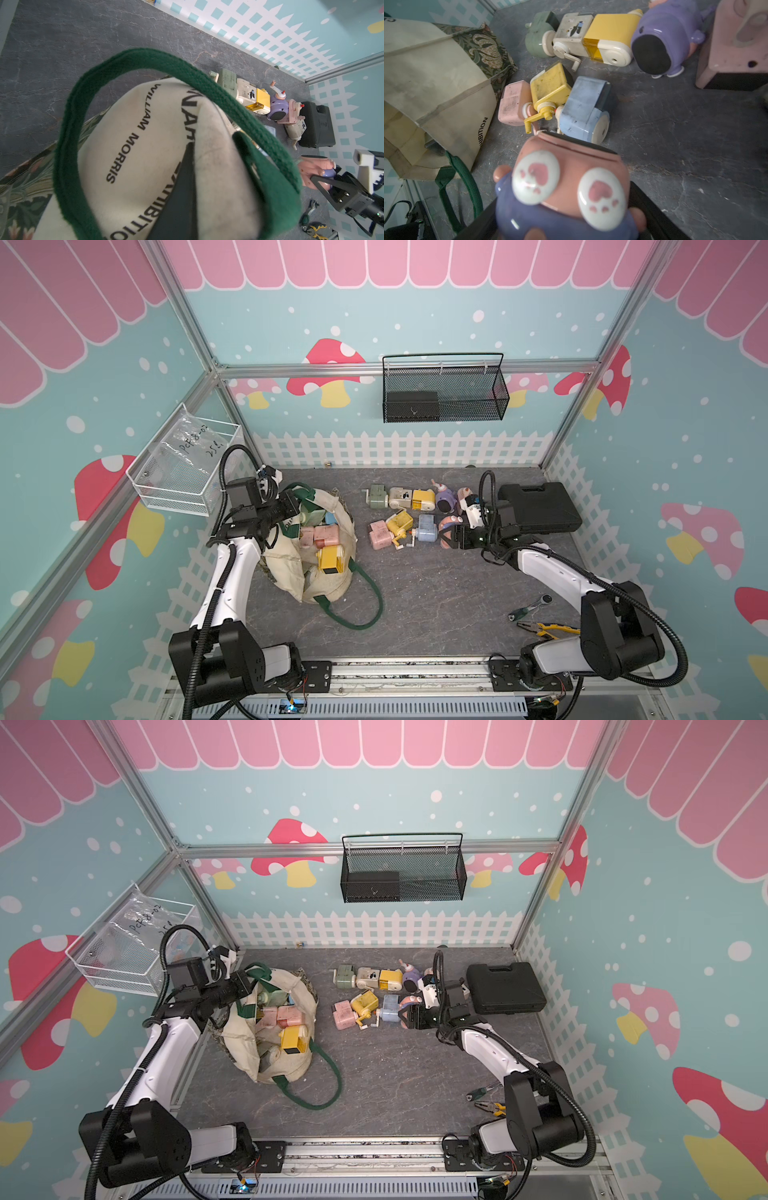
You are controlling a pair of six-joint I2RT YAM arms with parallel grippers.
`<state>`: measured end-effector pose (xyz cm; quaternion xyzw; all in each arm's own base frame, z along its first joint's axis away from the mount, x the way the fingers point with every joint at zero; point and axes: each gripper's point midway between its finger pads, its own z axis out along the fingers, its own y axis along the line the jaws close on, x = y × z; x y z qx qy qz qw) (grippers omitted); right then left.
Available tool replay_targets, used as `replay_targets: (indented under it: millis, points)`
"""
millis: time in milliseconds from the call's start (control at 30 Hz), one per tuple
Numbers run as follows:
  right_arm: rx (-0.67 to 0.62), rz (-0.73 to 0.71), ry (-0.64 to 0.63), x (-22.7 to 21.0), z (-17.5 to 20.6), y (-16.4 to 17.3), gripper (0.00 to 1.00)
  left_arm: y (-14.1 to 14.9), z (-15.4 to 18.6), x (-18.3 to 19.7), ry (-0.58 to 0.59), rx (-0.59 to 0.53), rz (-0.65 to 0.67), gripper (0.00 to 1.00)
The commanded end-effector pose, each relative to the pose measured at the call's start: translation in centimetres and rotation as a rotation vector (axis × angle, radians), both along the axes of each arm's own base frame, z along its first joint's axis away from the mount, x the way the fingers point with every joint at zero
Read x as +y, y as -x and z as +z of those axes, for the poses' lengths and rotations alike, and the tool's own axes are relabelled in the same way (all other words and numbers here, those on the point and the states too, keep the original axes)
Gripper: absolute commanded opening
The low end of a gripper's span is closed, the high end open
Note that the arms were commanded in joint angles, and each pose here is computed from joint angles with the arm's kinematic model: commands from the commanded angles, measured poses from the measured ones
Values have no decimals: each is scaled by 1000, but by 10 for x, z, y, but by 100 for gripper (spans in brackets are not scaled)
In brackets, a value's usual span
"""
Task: Take out the pencil sharpeners from the tote bags
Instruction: Place the pencil sharpener at the center of the board.
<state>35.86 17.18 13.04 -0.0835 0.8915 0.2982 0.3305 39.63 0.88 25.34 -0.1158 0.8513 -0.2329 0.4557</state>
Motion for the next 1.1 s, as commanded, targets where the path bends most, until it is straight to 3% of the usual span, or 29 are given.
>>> replay_targets:
  millis: [0,233,667,1067]
  points:
    - [20,-5,-107,1,4,-13,50,-1,35,-3,-10,-110,-14,0]
    - [118,0,-177,-1,-20,-29,50,-1,35,-3,-9,-110,-17,0]
    - [191,-28,-218,-7,-44,-48,62,-2,33,-4,-4,-106,-19,0]
    - [215,-18,-219,-6,-55,-48,87,-2,33,-4,0,-103,-21,0]
